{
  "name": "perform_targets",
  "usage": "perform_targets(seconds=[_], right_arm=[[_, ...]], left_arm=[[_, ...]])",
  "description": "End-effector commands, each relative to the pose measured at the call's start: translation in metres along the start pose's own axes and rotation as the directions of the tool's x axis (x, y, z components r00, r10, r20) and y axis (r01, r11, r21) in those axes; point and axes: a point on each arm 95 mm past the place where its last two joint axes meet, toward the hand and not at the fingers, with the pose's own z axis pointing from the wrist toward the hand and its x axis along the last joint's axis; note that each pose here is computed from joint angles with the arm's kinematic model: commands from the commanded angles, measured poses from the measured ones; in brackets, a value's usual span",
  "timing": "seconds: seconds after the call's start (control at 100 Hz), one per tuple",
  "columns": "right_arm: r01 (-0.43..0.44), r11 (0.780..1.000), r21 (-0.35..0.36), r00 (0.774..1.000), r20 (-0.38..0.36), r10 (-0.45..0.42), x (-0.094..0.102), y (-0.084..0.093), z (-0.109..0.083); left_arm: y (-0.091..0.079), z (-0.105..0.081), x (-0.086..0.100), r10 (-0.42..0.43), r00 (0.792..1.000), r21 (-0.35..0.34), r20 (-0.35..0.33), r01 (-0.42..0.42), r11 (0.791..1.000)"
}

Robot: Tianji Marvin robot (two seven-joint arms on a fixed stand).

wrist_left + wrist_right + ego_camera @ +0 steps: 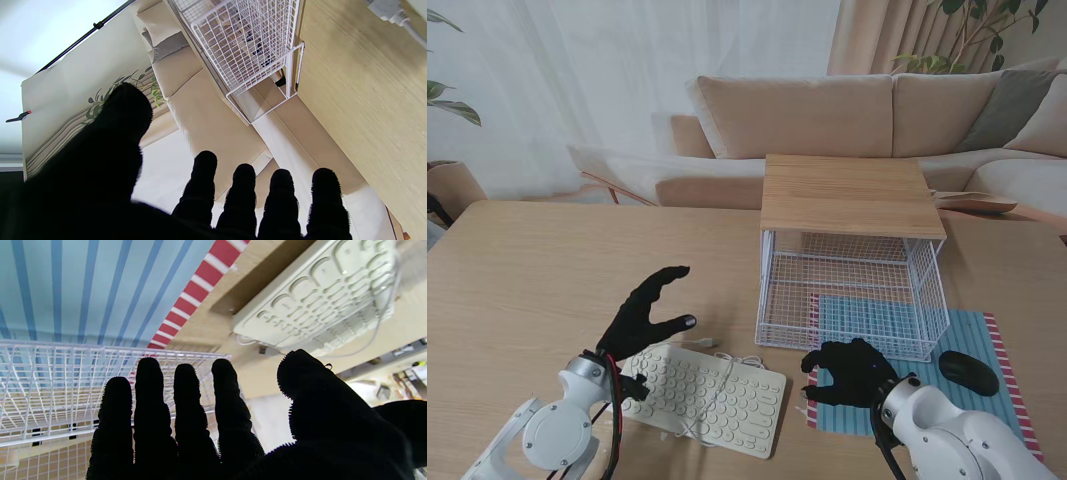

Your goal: Unroll the mouse pad and set up the keyboard and mouse from the tabletop organizer

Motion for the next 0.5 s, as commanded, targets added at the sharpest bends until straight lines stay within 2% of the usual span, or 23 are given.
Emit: perform_targets(seconds=[0.0,0.49], right_arm=[[0.010,1.000,0.013,1.000,0.008,-0.010,-0.003,-0.003,0.003],[0.019,0.999,0.035,0.998,0.052,-0.021,-0.026,0.001,0.030]], left_arm=[[0.002,0.000,-0.001,-0.010,1.000,-0.004,0.003,0.010,1.000],[0.002,0.002,-0.002,-0.016,1.000,0.001,0.016,0.016,1.000]])
